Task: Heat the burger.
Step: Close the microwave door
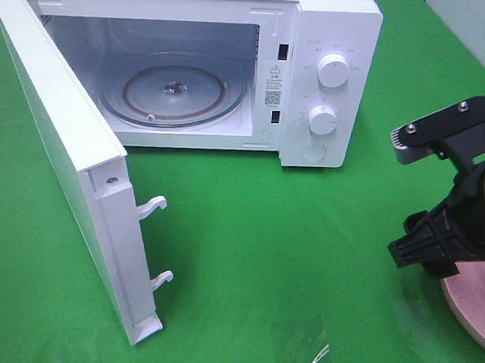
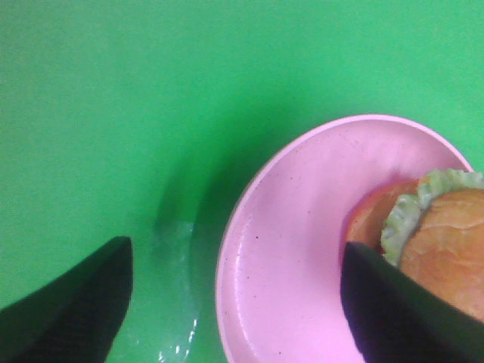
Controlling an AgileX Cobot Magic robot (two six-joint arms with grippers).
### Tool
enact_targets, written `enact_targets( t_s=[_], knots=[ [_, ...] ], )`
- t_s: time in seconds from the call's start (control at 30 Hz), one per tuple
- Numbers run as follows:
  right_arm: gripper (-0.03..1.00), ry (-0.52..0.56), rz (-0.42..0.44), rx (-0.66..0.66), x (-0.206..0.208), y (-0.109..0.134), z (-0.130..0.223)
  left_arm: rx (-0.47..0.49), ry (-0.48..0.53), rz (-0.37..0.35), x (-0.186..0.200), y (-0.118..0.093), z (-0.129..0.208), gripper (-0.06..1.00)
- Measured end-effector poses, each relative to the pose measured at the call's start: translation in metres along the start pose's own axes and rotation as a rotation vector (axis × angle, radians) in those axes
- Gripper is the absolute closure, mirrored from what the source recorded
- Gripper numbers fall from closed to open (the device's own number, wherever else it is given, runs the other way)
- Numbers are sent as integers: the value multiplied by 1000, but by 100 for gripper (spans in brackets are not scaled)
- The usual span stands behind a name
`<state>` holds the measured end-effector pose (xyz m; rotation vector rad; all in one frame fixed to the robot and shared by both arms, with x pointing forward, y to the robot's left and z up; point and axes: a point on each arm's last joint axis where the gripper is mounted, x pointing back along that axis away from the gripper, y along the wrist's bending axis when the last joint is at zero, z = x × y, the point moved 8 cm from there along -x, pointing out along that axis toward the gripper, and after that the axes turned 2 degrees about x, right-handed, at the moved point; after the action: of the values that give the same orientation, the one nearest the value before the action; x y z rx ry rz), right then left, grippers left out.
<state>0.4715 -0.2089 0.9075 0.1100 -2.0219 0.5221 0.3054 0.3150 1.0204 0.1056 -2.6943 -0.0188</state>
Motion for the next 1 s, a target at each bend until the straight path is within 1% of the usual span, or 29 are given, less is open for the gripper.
enact_targets(
  t_s=[0.03, 0.07, 0.1, 0.13, 0.17, 0.2, 0.3, 0.33, 0.37, 0.4, 0.43, 0.5, 0.53, 0.57, 0.67, 0.7, 0.73, 0.8, 0.9, 0.93, 1.0],
  knots=[
    [18, -29, -19, -9, 14, -4, 0, 0, 0, 0, 0, 0, 0, -3],
    [18, -29, -19, -9, 14, -4, 0, 0, 0, 0, 0, 0, 0, -3],
    [17, -39, -39, -9, 25, -6, 3, 0, 0, 0, 0, 0, 0, -3],
    [17, -48, -64, -10, 36, -8, 6, 0, 0, 0, 0, 0, 0, -3],
    [17, -48, -64, -10, 36, -8, 6, 0, 0, 0, 0, 0, 0, -3],
    [17, -51, -95, -5, 44, -7, 11, 0, 0, 0, 0, 0, 0, -3],
    [17, -56, -114, -2, 50, -7, 13, 0, 0, 0, 0, 0, 0, -3],
    [18, -62, -153, -6, 58, -5, 17, 0, 0, 0, 0, 0, 0, -3],
    [18, -62, -153, -6, 58, -5, 17, 0, 0, 0, 0, 0, 0, -3],
    [18, -76, -183, -8, 67, -5, 20, 0, 0, 0, 0, 0, 0, -3],
    [18, -76, -183, -8, 67, -5, 20, 0, 0, 0, 0, 0, 0, -3],
    [19, -106, -241, -8, 84, -4, 27, 0, 0, 0, 0, 0, 0, -3],
    [19, -106, -241, -8, 84, -4, 27, 0, 0, 0, 0, 0, 0, -3],
    [20, -120, -266, -9, 91, -4, 31, 0, 0, 0, 0, 0, 0, -3],
    [20, -128, -277, -6, 95, -4, 33, 0, 0, 0, 0, 0, 0, -3],
    [20, -152, -295, -10, 103, -6, 36, 0, 0, 0, 0, 0, 0, -3],
    [20, -152, -295, -10, 103, -6, 36, 0, 0, 0, 0, 0, 0, -3],
    [20, -182, -305, -14, 111, -11, 48, 0, 0, 0, 0, 0, 0, -3],
    [20, -195, -306, -19, 113, -13, 56, 0, 0, 0, 0, 0, 0, -3],
    [20, -216, -308, -23, 115, -16, 66, 0, 0, 0, 0, 0, 0, -3],
    [20, -235, -310, -29, 117, -18, 70, 0, 0, 0, 0, 0, 0, -3]
  ],
)
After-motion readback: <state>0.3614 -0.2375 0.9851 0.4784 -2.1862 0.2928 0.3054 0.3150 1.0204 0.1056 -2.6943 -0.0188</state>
